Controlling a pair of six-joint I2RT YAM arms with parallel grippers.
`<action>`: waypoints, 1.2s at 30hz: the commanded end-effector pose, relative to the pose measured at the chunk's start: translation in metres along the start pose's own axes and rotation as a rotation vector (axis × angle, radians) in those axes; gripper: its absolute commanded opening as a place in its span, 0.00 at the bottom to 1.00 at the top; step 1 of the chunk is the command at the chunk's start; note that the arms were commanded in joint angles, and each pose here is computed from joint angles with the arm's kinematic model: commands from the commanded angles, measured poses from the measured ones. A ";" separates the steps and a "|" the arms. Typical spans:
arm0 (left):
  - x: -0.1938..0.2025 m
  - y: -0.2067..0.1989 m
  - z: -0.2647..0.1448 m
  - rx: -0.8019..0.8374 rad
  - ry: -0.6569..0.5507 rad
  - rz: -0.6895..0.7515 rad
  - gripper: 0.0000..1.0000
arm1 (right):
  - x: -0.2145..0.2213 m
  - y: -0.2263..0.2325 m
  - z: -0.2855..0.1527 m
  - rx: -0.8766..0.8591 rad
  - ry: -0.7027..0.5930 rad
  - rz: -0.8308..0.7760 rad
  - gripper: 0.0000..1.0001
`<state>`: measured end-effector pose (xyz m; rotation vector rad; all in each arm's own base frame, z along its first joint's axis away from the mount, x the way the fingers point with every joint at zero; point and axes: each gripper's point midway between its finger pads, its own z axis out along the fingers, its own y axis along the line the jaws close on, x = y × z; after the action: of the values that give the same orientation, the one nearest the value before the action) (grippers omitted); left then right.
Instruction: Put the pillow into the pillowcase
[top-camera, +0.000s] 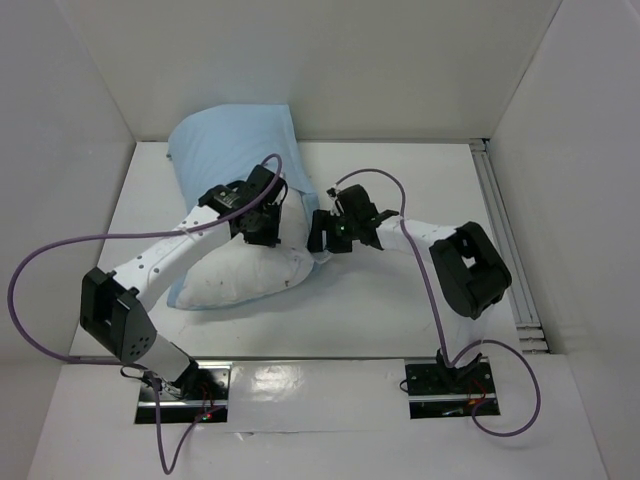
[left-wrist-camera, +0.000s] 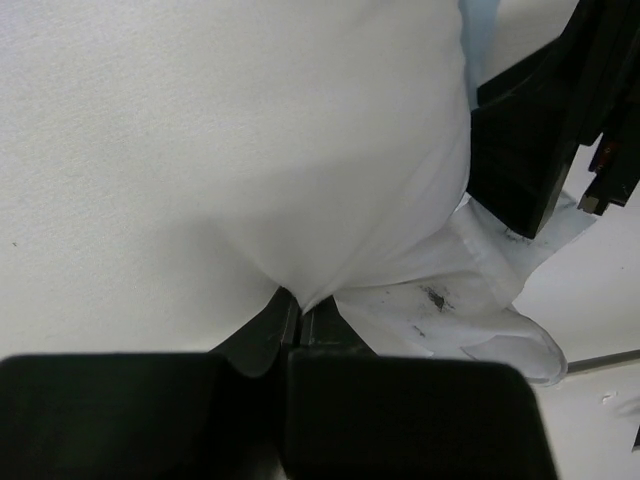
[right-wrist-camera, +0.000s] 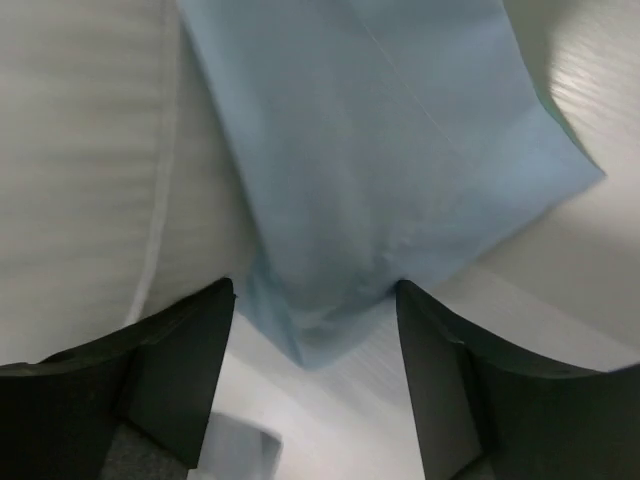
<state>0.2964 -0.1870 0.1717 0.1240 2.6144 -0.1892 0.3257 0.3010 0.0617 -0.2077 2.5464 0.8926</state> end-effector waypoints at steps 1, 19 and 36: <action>-0.029 -0.009 -0.021 0.065 -0.109 -0.016 0.00 | -0.033 0.046 0.001 -0.201 -0.106 -0.041 0.72; -0.108 0.003 -0.009 -0.015 -0.186 -0.145 0.00 | -0.105 0.125 -0.123 -0.116 -0.357 -0.201 0.00; -0.160 -0.020 0.061 -0.177 -0.302 -0.364 0.00 | 0.046 0.130 -0.239 -0.014 -0.198 -0.142 0.00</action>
<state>0.3947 -0.2077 0.2057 -0.2063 2.5538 -0.0120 0.1926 0.2750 0.2662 -0.3256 2.2813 0.8124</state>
